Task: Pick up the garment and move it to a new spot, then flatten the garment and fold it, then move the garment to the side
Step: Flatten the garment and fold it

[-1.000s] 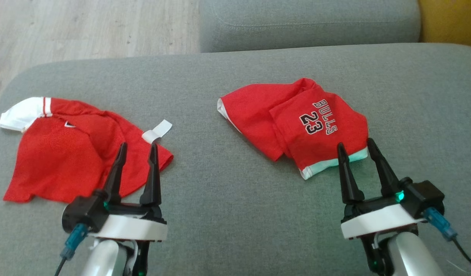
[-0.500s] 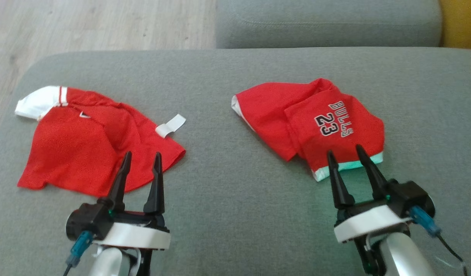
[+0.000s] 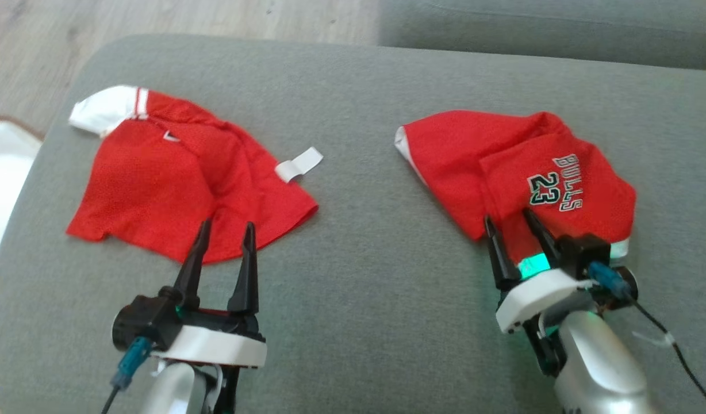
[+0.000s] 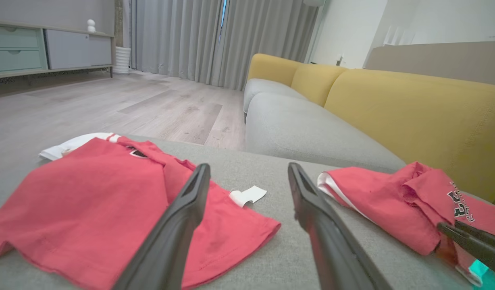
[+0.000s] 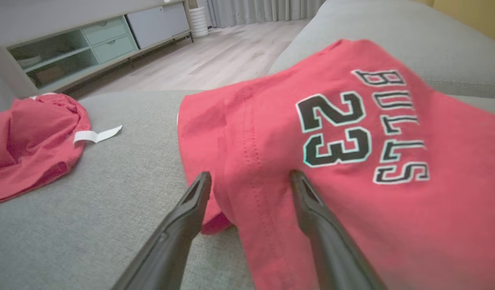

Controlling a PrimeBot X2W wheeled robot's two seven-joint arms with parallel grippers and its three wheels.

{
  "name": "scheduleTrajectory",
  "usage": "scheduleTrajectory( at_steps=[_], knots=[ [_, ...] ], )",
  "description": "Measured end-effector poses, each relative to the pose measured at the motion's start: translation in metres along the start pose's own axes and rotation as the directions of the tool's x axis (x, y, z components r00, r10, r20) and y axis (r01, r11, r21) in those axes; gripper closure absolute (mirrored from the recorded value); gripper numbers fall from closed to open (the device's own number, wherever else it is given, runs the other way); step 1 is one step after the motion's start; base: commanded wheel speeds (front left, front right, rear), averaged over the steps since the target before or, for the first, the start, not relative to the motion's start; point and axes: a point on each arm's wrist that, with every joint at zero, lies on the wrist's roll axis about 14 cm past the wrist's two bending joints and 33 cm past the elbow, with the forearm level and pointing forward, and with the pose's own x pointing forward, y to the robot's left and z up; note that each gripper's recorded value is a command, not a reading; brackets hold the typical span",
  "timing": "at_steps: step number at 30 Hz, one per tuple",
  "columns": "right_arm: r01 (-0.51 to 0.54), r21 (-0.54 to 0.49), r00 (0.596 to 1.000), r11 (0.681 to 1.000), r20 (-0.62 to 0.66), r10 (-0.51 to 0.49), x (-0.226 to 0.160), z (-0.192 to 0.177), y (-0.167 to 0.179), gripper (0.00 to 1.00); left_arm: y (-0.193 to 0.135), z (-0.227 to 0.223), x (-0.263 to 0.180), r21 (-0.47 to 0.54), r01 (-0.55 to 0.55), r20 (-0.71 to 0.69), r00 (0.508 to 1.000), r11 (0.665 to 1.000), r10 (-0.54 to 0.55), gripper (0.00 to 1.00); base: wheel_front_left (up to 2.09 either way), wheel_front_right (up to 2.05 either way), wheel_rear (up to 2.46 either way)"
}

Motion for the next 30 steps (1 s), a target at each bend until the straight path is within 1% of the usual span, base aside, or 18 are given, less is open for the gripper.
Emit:
scheduleTrajectory(
  at_steps=[2,4,5,6,7,10,13,16,18,21,23,24,26,29,30],
  knots=[
    [-0.006,-0.014,0.999,1.0,-0.033,0.006,0.008,-0.006,0.0,0.0,0.003,-0.002,-0.002,0.001,-0.011,-0.008,1.0,1.0,0.011,0.0,0.0,0.0,0.0],
    [-0.006,-0.007,0.998,1.0,-0.057,0.006,0.014,-0.011,-0.001,0.0,0.006,-0.002,-0.003,0.003,-0.021,-0.008,1.0,1.0,0.021,0.0,0.0,0.0,0.0],
    [-0.007,0.005,0.997,1.0,-0.08,0.008,0.019,-0.016,0.0,0.03,0.009,-0.001,-0.003,0.005,-0.03,-0.005,1.0,1.0,0.031,0.0,0.0,0.0,0.0],
    [-0.01,0.003,0.996,1.0,-0.087,0.01,0.021,-0.017,0.0,0.72,0.01,-0.001,-0.004,0.005,-0.034,-0.007,0.999,0.999,0.034,0.0,0.0,0.0,0.0],
    [-0.012,-0.001,0.996,1.0,-0.089,0.011,0.023,-0.016,0.0,1.0,0.011,-0.001,-0.004,0.006,-0.035,-0.007,0.999,0.999,0.035,0.0,0.0,0.0,0.0],
    [-0.022,0.001,0.998,1.0,-0.051,0.022,0.027,-0.002,0.003,1.0,0.01,0.0,-0.004,0.005,-0.033,-0.002,0.999,0.999,0.033,0.0,0.0,0.0,0.0],
    [-0.053,0.021,0.997,0.998,0.051,0.052,0.031,0.03,0.013,1.0,0.008,0.001,-0.002,0.003,-0.025,0.002,1.0,1.0,0.025,0.0,0.0,0.0,0.0],
    [-0.115,0.029,0.98,0.993,0.166,0.109,0.031,0.068,0.033,1.0,0.003,0.004,0.0,0.0,-0.011,0.01,1.0,1.0,0.011,0.0,0.0,0.0,0.0],
    [-0.165,0.049,0.955,0.985,0.256,0.147,0.027,0.099,0.047,1.0,-0.001,0.005,0.001,-0.004,0.007,0.015,1.0,1.0,-0.007,0.0,0.0,0.0,0.0],
    [-0.228,0.034,0.894,0.973,0.404,0.196,0.019,0.155,0.063,1.0,-0.006,0.007,0.005,-0.015,0.021,0.024,0.999,1.0,-0.021,0.0,0.0,0.0,0.0],
    [-0.23,0.028,0.856,0.973,0.481,0.189,0.013,0.187,0.06,1.0,-0.011,0.008,0.007,-0.018,0.036,0.028,0.999,0.999,-0.035,0.0,0.0,0.0,0.0],
    [-0.217,0.029,0.848,0.976,0.5,0.174,0.01,0.195,0.054,1.0,-0.014,0.008,0.009,-0.019,0.046,0.03,0.999,0.999,-0.045,0.0,0.0,0.0,0.0],
    [-0.173,0.049,0.858,0.984,0.498,0.127,0.007,0.193,0.037,1.0,-0.02,0.009,0.013,-0.021,0.067,0.032,0.997,0.998,-0.066,0.0,0.0,0.0,0.0],
    [-0.08,0.055,0.904,0.995,0.424,0.049,0.002,0.164,0.0,1.0,-0.029,0.007,0.018,-0.025,0.093,0.03,0.995,0.995,-0.092,0.0,0.0,0.0,0.0],
    [-0.08,0.055,0.904,0.995,0.424,0.049,0.002,0.164,0.0,1.0,-0.029,0.007,0.018,-0.025,0.093,0.03,0.995,0.995,-0.092,0.0,0.0,0.0,0.0]
  ],
)
